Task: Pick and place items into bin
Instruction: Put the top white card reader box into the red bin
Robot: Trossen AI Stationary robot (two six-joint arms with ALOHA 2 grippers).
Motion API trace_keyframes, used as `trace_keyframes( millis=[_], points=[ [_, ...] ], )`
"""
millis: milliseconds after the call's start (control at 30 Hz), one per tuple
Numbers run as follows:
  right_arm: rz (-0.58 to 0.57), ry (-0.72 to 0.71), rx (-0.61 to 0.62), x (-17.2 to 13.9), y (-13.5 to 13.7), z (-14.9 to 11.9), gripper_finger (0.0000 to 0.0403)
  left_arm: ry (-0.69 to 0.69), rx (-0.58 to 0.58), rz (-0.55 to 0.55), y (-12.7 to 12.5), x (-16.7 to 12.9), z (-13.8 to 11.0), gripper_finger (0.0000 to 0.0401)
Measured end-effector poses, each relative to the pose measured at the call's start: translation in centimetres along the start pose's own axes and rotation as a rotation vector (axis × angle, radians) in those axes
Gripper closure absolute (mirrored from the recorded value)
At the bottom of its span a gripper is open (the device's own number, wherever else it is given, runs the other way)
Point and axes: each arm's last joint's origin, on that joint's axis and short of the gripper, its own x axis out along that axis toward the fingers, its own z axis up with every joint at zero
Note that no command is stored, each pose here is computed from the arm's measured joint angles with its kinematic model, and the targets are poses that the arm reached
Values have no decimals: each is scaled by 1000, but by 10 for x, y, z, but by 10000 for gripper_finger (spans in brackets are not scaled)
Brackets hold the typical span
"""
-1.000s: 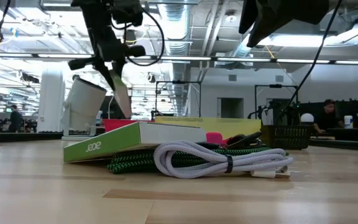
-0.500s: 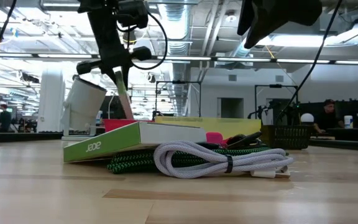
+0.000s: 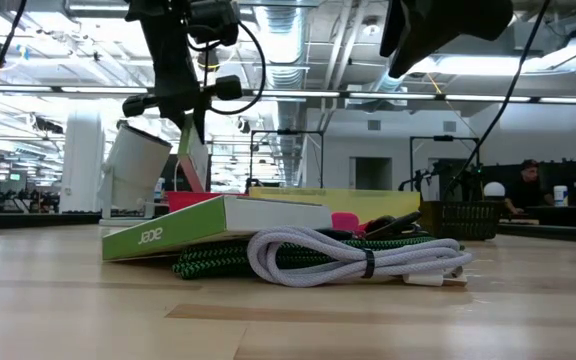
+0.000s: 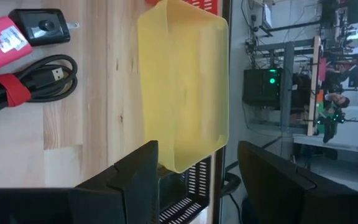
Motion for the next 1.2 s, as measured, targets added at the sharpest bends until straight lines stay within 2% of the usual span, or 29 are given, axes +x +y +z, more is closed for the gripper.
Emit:
trace_keyframes(
  millis=[333,1200],
  points=[
    [0,4,2,1,-1,0,187,-20,-69,5,0,0,1,358],
    [1,2,5,1,-1,1,187,4,-80,-1,0,0,0,357]
  ],
)
